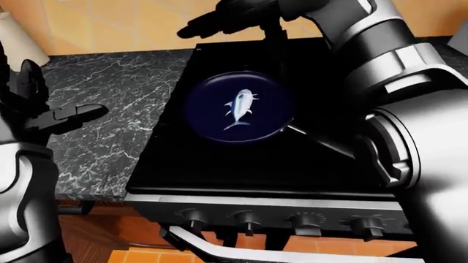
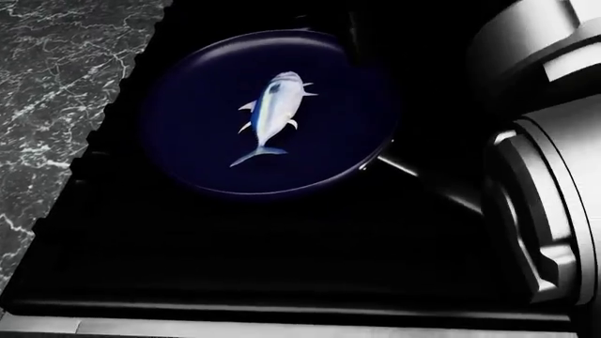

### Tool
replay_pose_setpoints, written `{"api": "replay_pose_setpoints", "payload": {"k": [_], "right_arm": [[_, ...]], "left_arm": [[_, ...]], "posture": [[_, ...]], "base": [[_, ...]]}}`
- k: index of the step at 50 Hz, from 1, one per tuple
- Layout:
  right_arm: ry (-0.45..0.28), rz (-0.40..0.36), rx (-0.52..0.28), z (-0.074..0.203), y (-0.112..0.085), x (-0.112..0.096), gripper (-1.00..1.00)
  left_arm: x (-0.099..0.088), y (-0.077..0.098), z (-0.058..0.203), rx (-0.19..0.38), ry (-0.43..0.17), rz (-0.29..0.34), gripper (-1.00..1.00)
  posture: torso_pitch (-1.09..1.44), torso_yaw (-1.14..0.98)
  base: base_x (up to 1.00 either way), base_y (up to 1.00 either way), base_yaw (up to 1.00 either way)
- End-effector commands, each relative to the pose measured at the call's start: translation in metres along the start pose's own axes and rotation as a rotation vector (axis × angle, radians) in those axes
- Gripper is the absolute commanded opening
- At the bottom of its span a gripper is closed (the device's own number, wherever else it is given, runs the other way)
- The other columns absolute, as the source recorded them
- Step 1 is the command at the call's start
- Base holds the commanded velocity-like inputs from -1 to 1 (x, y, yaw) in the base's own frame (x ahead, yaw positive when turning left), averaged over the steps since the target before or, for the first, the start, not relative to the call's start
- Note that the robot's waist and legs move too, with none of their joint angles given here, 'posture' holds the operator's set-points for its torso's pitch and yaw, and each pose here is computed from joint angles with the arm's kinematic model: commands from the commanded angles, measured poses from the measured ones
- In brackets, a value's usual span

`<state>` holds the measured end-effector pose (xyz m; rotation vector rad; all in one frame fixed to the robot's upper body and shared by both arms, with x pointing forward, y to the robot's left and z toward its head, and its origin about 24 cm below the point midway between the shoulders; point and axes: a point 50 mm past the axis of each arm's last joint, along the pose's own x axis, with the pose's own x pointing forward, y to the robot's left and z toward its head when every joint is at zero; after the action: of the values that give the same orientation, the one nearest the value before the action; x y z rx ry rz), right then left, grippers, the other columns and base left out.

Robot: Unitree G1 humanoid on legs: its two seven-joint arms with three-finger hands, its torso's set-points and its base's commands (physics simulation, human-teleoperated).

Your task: Pick the fish from the pan and place it on the plate.

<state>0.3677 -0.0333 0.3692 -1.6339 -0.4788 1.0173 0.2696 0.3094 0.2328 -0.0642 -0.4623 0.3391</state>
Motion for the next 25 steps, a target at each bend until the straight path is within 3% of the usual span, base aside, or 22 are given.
{"api": "replay_pose_setpoints", "payload": {"k": [1,2,6,11,12,13,18,25], "right_arm": [[-0.011,-0.092,-0.071,0.012,-0.023,-0.01,1.0],[-0.02,-0.09,-0.068,0.014,-0.022,-0.008,1.0],[-0.005,-0.062,-0.134,0.014,-0.016,-0.002,1.0],[-0.011,-0.056,-0.141,0.017,-0.014,0.003,1.0],[-0.015,-0.056,-0.144,0.018,-0.013,0.005,1.0],[-0.016,-0.056,-0.145,0.019,-0.013,0.006,1.0],[-0.032,-0.047,-0.162,0.023,-0.008,0.014,1.0],[-0.041,-0.013,-0.203,0.026,-0.001,0.021,1.0]], "left_arm": [[0.001,-0.001,0.022,0.026,-0.115,-0.015,1.0],[0.001,0.0,0.024,0.062,-0.139,0.01,1.0],[0.003,0.004,0.021,0.079,-0.138,0.03,1.0],[0.001,0.003,0.02,0.028,-0.106,0.014,1.0],[0.001,0.001,0.02,-0.008,-0.09,-0.009,1.0],[0.0,0.001,0.021,0.011,-0.098,0.002,1.0],[0.0,0.002,0.019,-0.024,-0.079,0.0,1.0],[-0.003,-0.003,0.022,-0.029,-0.122,-0.034,1.0]], "posture": [[0.0,0.0],[0.0,0.0],[0.0,0.0],[0.0,0.0],[0.0,0.0],[0.0,0.0],[0.0,0.0],[0.0,0.0]], "base": [[0.0,0.0,0.0],[0.0,0.0,0.0],[0.0,0.0,0.0],[0.0,0.0,0.0],[0.0,0.0,0.0],[0.0,0.0,0.0],[0.0,0.0,0.0],[0.0,0.0,0.0]]}}
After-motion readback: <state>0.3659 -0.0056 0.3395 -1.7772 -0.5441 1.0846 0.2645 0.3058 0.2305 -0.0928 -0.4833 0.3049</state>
